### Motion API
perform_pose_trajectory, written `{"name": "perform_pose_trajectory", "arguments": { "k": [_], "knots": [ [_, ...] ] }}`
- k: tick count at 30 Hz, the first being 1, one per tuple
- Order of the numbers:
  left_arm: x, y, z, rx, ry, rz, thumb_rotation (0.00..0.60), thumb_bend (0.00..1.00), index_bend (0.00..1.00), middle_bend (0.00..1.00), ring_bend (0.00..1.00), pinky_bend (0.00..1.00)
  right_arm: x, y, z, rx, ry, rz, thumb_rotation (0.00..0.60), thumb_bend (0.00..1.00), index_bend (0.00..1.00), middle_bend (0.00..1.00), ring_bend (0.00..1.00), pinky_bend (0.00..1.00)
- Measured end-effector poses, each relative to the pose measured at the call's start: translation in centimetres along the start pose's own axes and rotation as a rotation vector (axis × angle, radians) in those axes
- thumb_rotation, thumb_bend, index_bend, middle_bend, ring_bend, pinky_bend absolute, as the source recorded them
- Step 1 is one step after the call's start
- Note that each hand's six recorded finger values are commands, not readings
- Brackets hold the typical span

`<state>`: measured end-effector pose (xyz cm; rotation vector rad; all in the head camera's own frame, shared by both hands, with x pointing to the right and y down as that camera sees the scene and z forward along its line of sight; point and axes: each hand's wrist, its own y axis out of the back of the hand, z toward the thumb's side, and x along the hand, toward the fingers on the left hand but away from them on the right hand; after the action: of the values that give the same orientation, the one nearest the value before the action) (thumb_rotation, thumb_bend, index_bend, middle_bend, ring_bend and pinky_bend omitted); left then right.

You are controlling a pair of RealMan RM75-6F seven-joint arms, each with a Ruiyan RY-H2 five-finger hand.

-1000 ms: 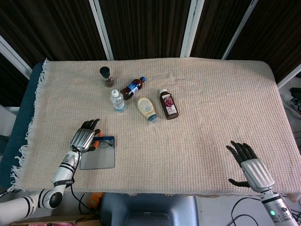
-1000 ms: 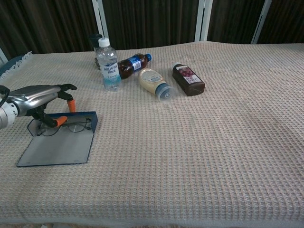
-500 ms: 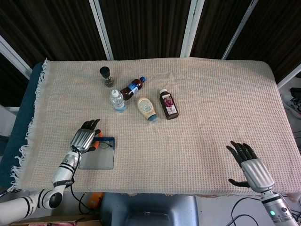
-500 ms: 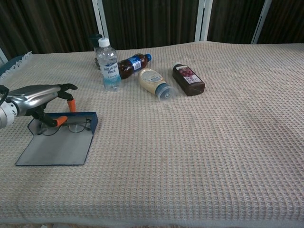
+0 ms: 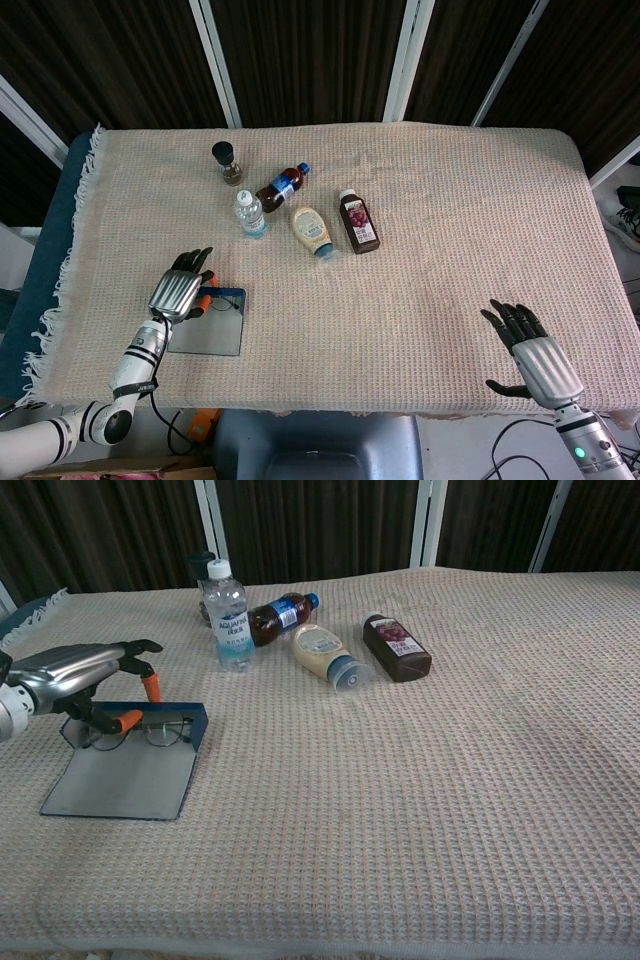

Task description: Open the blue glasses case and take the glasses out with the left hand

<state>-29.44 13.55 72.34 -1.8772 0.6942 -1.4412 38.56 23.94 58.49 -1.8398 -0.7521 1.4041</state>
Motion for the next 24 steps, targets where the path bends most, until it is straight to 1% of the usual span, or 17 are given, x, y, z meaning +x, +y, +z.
{"name": "perform_pose_trajectory", "arguments": {
  "k": [4, 8, 11, 16, 21, 24],
  "knots": [
    [0.0, 1.1, 0.0, -0.024, 0.000, 0.051, 0.600, 0.44, 0.60, 0.00, 0.00, 0.10, 0.0, 0.0, 0.0, -0.001, 0.001, 0.000, 0.600, 0.19, 0.00, 0.00, 0.00, 0.00],
    [-0.1, 2.4, -0.3, -0.069, 0.009, 0.109, 0.600, 0.44, 0.60, 0.00, 0.00, 0.10, 0.0, 0.0, 0.0, -0.002, 0.002, 0.000, 0.600, 0.19, 0.00, 0.00, 0.00, 0.00],
    [-0.1, 2.9, -0.5, -0.106, 0.018, 0.144, 0.600, 0.44, 0.60, 0.00, 0.00, 0.10, 0.0, 0.0, 0.0, -0.002, 0.002, 0.000, 0.600, 0.19, 0.00, 0.00, 0.00, 0.00],
    [0.0, 2.5, -0.9, -0.111, 0.031, 0.159, 0.600, 0.44, 0.60, 0.00, 0.00, 0.10, 0.1, 0.0, 0.1, -0.002, 0.003, 0.001, 0.600, 0.19, 0.00, 0.00, 0.00, 0.00],
    [0.3, 1.5, -1.3, -0.101, 0.042, 0.141, 0.600, 0.44, 0.60, 0.00, 0.00, 0.10, 0.1, 0.0, 0.1, -0.002, 0.002, -0.001, 0.600, 0.19, 0.00, 0.00, 0.00, 0.00],
    [0.4, 1.3, -1.3, -0.104, 0.047, 0.145, 0.600, 0.44, 0.60, 0.00, 0.00, 0.10, 0.1, 0.1, 0.0, -0.003, 0.002, -0.002, 0.600, 0.19, 0.00, 0.00, 0.00, 0.00]
  ]
}}
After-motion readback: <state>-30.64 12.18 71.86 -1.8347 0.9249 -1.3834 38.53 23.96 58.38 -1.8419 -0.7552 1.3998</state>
